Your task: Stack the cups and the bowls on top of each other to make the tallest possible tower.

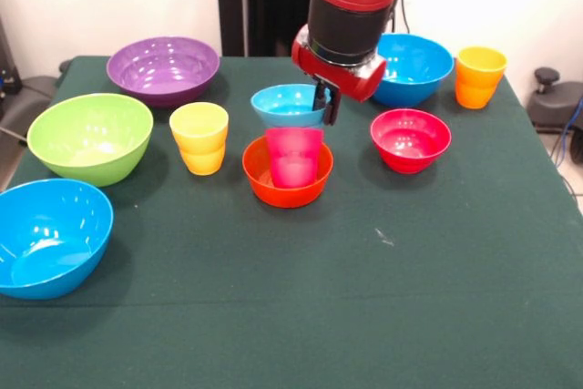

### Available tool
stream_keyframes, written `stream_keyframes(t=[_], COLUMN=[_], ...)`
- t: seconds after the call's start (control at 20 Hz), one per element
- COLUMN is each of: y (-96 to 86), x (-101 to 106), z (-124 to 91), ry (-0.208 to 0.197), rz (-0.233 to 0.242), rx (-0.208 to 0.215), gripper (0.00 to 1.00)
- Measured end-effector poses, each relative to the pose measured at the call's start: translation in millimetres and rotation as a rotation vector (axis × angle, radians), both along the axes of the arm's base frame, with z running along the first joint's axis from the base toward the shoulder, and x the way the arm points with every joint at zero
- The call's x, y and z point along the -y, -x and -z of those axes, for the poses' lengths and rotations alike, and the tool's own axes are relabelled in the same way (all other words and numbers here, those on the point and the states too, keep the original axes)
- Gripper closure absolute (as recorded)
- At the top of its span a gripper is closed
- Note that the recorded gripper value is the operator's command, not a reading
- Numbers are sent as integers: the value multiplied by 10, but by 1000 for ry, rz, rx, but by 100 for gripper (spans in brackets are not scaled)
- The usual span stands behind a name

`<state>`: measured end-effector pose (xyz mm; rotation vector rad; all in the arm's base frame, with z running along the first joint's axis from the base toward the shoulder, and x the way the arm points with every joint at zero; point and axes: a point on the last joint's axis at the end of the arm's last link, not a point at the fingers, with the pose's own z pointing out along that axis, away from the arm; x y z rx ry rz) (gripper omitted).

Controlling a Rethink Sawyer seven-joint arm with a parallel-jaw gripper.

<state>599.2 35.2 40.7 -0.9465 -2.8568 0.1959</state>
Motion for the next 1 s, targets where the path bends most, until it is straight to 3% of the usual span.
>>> stream_keyframes(t=[0.35, 1.0], y=[62, 111], x=[-123, -164], z=[79, 97], ry=[-34, -42], rz=[-16, -21], rx=[50, 47], gripper=[100, 100])
